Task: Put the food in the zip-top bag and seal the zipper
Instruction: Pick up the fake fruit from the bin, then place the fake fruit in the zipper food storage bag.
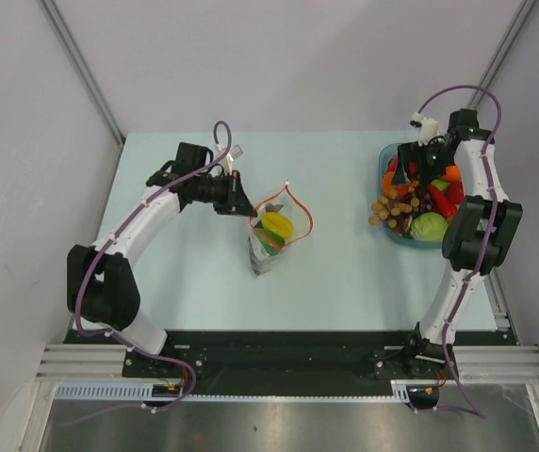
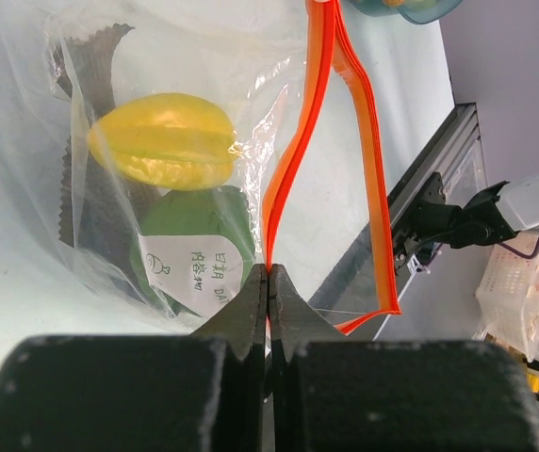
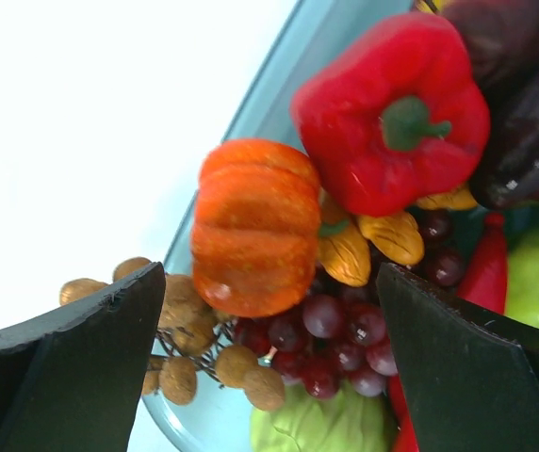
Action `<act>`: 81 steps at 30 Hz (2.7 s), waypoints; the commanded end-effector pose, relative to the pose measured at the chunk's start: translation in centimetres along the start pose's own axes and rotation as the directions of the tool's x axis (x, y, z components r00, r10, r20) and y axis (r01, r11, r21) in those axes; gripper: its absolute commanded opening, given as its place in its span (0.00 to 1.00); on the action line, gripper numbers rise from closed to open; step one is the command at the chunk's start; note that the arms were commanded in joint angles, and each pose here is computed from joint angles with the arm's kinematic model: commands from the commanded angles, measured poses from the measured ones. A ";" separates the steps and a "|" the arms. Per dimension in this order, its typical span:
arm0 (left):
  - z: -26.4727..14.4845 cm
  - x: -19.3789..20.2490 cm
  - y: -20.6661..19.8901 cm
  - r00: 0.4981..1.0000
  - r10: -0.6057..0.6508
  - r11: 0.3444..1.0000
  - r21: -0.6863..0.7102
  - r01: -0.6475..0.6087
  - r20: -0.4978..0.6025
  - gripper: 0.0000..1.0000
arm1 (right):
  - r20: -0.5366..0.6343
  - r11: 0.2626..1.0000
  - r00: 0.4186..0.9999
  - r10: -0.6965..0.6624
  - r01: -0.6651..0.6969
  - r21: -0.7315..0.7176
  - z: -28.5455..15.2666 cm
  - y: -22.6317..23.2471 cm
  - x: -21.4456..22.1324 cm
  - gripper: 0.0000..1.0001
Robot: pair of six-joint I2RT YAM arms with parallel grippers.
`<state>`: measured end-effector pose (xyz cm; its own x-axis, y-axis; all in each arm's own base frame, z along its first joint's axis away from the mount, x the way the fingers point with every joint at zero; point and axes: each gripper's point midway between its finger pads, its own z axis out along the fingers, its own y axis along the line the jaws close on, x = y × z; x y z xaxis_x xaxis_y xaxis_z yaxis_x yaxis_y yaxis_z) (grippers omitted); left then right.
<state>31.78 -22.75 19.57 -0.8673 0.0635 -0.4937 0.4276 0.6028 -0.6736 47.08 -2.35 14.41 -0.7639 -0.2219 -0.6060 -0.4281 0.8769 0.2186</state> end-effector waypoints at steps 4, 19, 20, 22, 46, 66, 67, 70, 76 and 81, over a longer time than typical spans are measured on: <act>-0.9 -1.6 -0.8 0.999 0.019 1.000 0.006 -0.019 0.045 0.00 | 0.020 1.000 1.000 -0.024 0.025 -0.010 1.3 1.0 -1.5 0.95; -1.2 -2.1 -1.2 0.997 0.038 0.999 0.000 -0.038 0.064 0.00 | 0.101 0.990 0.992 -0.074 0.061 0.124 -4.1 0.7 -4.3 0.41; -1.2 -2.1 -1.2 0.997 0.037 0.999 0.001 -0.037 0.067 0.00 | 0.131 0.993 0.988 -0.077 0.065 0.098 -4.8 1.6 -5.1 0.38; -1.3 -2.0 -1.3 0.997 0.038 0.999 0.003 -0.038 0.067 0.00 | 0.229 0.996 0.971 -0.074 0.061 0.061 -7.7 3.9 -7.8 0.34; -2.1 -1.4 -2.9 0.997 0.019 0.997 0.078 -0.025 0.077 0.00 | 0.404 0.608 0.661 -0.632 0.747 -0.270 -1.9 40.6 -1.3 0.02; -2.1 -1.5 -2.9 0.997 -0.023 0.988 0.155 0.012 0.067 0.00 | 0.398 0.628 0.571 -0.719 0.778 0.019 4.8 38.3 -4.2 0.69; -2.0 -1.5 -2.8 0.997 -0.029 0.988 0.154 0.018 0.065 0.00 | 0.401 0.624 0.571 -0.716 0.782 0.001 4.4 38.6 -3.9 0.75; -2.2 -1.6 -2.6 0.997 -0.034 0.988 0.154 0.023 0.068 0.00 | 0.416 0.652 0.601 -0.683 0.758 -0.024 1.8 38.8 -3.8 0.86; -2.3 -1.3 -2.2 0.997 -0.035 0.988 0.152 0.023 0.072 0.00 | 0.355 0.810 0.801 -0.482 0.562 -0.168 -2.3 35.6 -2.2 0.95; -2.4 -1.0 -2.1 0.997 -0.030 0.989 0.150 0.019 0.069 0.00 | 0.187 0.912 0.939 -0.288 0.328 -0.246 -0.4 30.9 0.2 0.92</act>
<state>31.47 -22.14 21.27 -0.8859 -0.0114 -0.4638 0.3918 0.5170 -0.7610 33.92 27.06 24.96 -0.2319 -0.4494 -0.8627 -0.8376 0.5432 -0.0577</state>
